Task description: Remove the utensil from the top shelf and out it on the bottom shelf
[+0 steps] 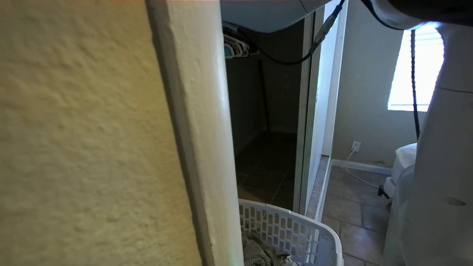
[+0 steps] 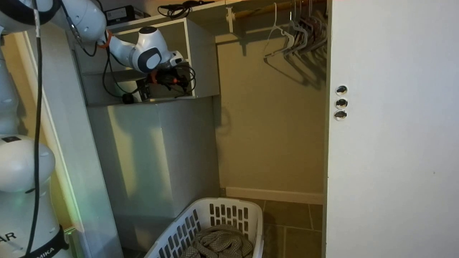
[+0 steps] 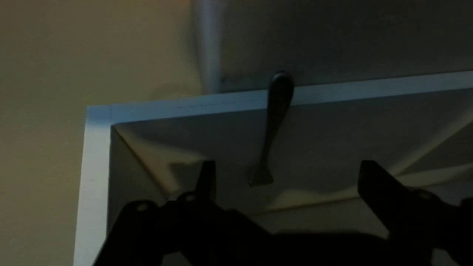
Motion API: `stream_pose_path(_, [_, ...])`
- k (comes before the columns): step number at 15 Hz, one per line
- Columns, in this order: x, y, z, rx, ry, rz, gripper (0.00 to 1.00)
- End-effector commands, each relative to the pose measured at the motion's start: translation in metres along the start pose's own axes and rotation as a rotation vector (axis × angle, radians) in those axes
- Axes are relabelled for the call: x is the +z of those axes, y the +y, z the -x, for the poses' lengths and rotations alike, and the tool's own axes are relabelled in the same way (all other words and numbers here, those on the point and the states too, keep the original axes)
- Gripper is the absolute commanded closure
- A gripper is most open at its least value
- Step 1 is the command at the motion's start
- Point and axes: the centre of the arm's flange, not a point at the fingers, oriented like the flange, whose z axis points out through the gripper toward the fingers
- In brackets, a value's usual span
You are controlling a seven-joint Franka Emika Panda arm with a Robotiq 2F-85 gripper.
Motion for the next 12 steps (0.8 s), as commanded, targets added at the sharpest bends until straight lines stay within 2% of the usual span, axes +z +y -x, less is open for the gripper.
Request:
stream_pose_path(1, [-0.041, 0.0, 0.021, 0.015, -0.042, 0.004, 0.0])
stream_pose_path(5, [-0.074, 0.006, 0.045, 0.014, -0.055, 0.0, 0.0])
stream_pose_path(12, [-0.134, -0.002, 0.073, -0.007, 0.017, -0.073, 0.0])
